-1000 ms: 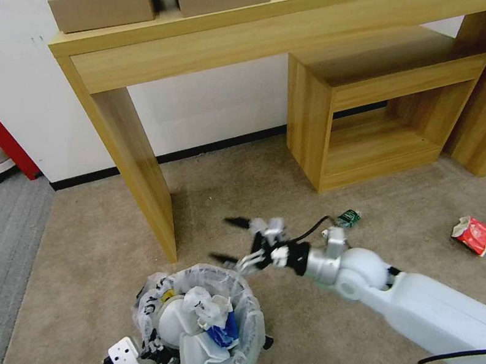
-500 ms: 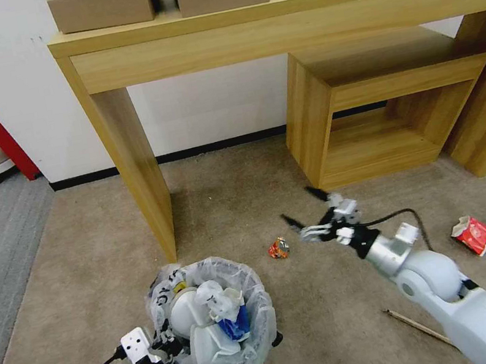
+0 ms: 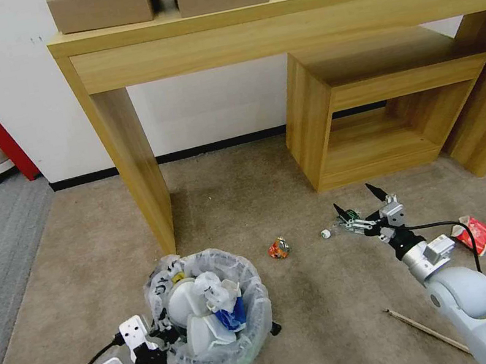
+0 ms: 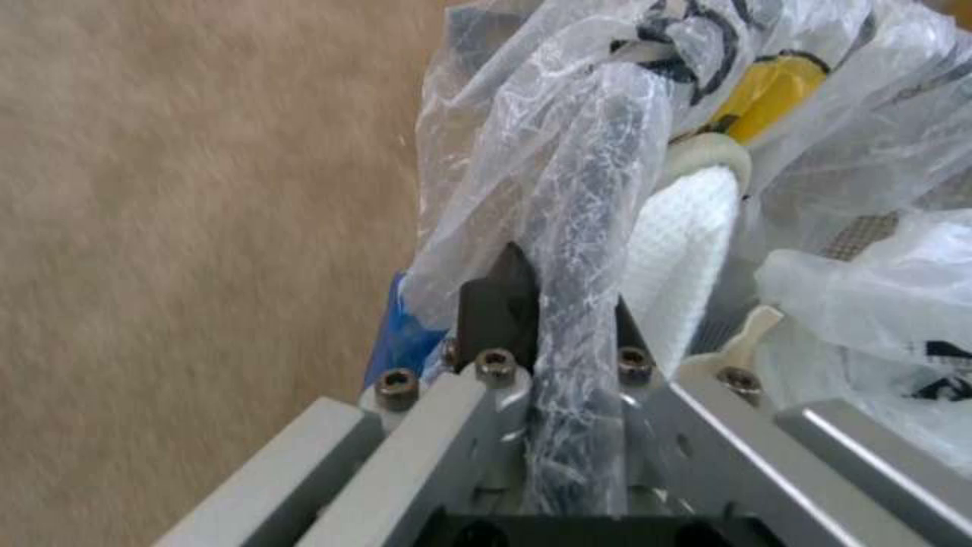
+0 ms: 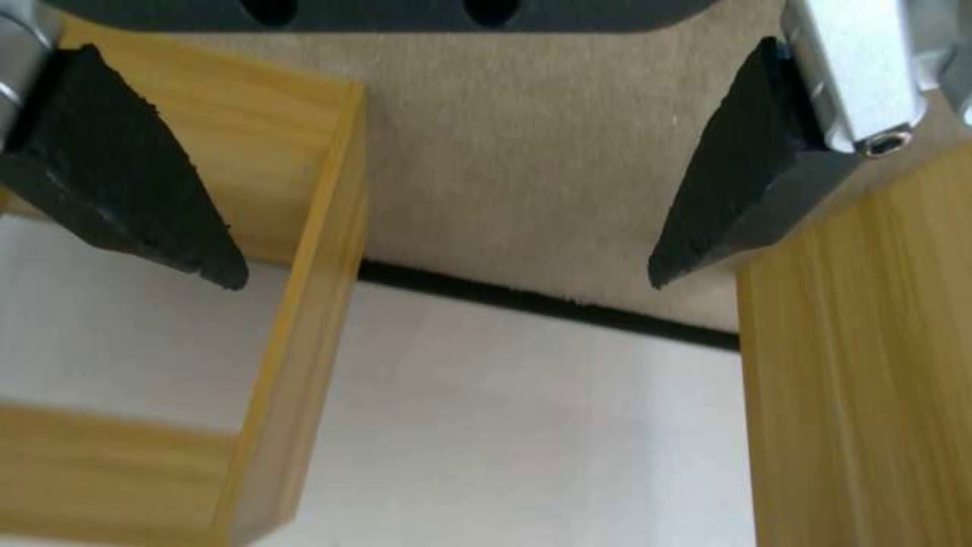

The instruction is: Pick up the trash bin and place the garbage on the floor into it.

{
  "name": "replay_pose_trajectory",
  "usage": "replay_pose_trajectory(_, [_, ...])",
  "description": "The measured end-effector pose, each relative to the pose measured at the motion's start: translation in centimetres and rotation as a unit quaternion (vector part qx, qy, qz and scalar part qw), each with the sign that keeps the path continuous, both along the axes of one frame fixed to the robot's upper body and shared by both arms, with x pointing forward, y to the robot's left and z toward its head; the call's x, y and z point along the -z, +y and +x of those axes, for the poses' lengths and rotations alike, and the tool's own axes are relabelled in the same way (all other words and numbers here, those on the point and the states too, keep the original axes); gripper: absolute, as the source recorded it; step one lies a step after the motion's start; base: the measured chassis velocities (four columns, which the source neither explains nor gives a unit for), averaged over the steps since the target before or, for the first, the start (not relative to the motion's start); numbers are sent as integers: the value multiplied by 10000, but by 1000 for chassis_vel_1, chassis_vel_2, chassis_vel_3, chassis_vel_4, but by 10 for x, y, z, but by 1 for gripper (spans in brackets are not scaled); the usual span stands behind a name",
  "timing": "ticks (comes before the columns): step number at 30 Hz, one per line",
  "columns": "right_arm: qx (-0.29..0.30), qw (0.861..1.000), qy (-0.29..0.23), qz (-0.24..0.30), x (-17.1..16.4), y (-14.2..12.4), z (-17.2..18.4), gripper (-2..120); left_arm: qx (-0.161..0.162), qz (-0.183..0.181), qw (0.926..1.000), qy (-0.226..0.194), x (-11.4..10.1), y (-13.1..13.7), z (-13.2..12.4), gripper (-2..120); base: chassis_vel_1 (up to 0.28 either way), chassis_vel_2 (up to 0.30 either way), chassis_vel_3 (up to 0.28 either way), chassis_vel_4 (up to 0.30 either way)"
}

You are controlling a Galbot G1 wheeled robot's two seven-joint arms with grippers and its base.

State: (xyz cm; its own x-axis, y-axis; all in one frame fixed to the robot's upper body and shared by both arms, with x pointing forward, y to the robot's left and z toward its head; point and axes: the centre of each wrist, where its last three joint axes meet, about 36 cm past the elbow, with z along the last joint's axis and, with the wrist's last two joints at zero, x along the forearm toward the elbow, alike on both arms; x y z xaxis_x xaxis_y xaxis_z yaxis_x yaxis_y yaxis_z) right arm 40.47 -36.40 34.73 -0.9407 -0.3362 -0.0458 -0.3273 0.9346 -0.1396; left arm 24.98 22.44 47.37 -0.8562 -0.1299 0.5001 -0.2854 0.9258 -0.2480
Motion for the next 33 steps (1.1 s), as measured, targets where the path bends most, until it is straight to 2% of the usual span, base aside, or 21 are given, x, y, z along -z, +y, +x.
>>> replay_pose_trajectory(9, [-99,9994,327,4,24,-11,20,100,-101,126,9998,-123,-4,21,16,0,0,0,0,0])
replay_pose_trajectory(15, [-146,9978,585,-263,34,-25,21,100,-68,84,9999,-49,-3,21,16,0,0,0,0,0])
replay_pose_trajectory(20, [-370,9967,692,-193,37,-26,25,100,-51,89,9999,-10,-1,21,16,0,0,0,0,0])
replay_pose_trajectory(28, [-975,9916,820,212,47,4,55,100,-69,65,10000,-29,-2,25,23,0,0,0,0,0])
replay_pose_trajectory(30, [-1336,9867,894,252,57,17,63,100,-104,76,9999,-29,-2,27,24,0,0,0,0,0])
replay_pose_trajectory(32, [-1395,9858,898,262,59,19,65,100,-110,77,9999,-28,-2,27,24,0,0,0,0,0])
replay_pose_trajectory(33, [-1654,9813,933,300,66,31,70,100,-143,71,9999,-27,-2,28,24,0,0,0,0,0])
